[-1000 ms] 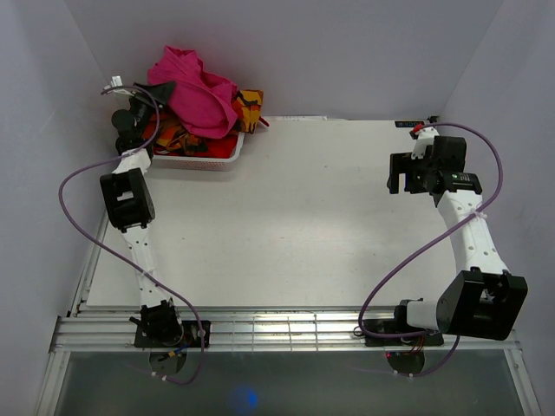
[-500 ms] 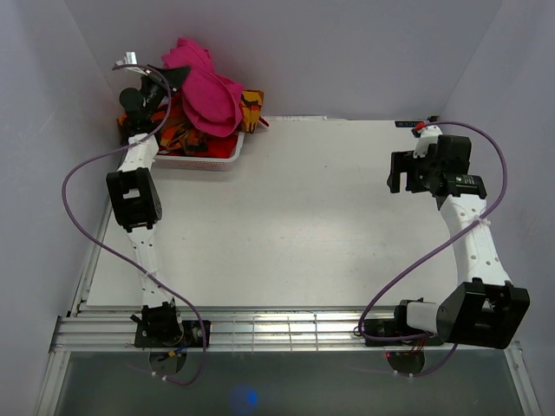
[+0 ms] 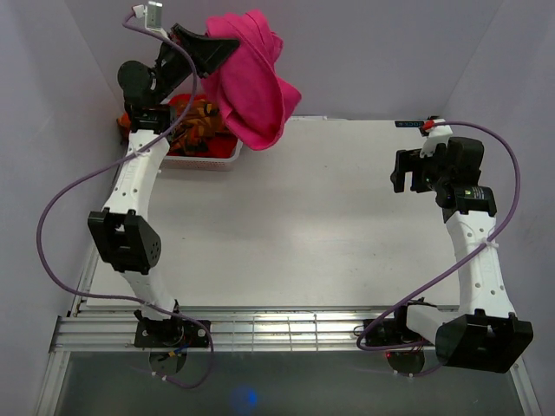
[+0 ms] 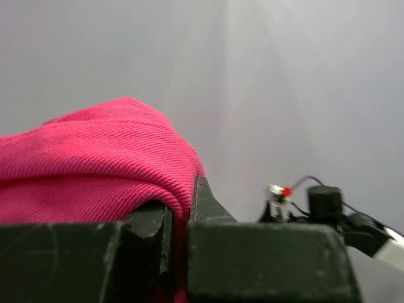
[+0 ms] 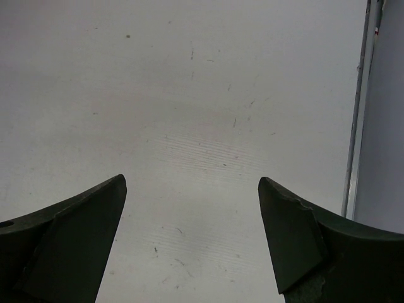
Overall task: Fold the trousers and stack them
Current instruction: Move the trousers to the center of the board
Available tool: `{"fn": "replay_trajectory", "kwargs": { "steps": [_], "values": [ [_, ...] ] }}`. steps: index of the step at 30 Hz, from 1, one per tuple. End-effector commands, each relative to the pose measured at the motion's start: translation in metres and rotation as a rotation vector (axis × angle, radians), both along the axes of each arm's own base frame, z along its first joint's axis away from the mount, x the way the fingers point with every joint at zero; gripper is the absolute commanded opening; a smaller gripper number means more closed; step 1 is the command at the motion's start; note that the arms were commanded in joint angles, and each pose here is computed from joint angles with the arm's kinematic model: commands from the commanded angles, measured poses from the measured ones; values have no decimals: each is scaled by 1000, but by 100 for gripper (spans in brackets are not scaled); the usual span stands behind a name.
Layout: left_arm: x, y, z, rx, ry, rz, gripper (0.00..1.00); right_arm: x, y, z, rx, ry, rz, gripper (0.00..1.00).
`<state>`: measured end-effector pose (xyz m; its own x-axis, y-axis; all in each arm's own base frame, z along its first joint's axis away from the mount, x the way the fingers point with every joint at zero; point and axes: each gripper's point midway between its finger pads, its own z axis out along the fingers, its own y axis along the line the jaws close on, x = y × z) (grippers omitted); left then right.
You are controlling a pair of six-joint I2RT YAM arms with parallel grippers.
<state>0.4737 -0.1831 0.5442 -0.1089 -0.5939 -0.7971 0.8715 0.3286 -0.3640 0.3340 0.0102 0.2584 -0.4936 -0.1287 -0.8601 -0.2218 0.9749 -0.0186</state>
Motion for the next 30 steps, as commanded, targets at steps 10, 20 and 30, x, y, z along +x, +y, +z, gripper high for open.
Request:
{"fn": "replay_trajectory", "kwargs": {
  "steps": [10, 20, 30],
  "values": [
    [-155, -95, -71, 188, 40, -115, 0, -7, 6, 22, -35, -61, 101, 90],
    [-115, -153, -266, 457, 497, -293, 0, -26, 19, -20, -36, 61, 234, 94],
    [-76, -122, -366, 623, 759, -206, 26, -20, 52, -62, 153, 116, 332, 95]
  ]
}}
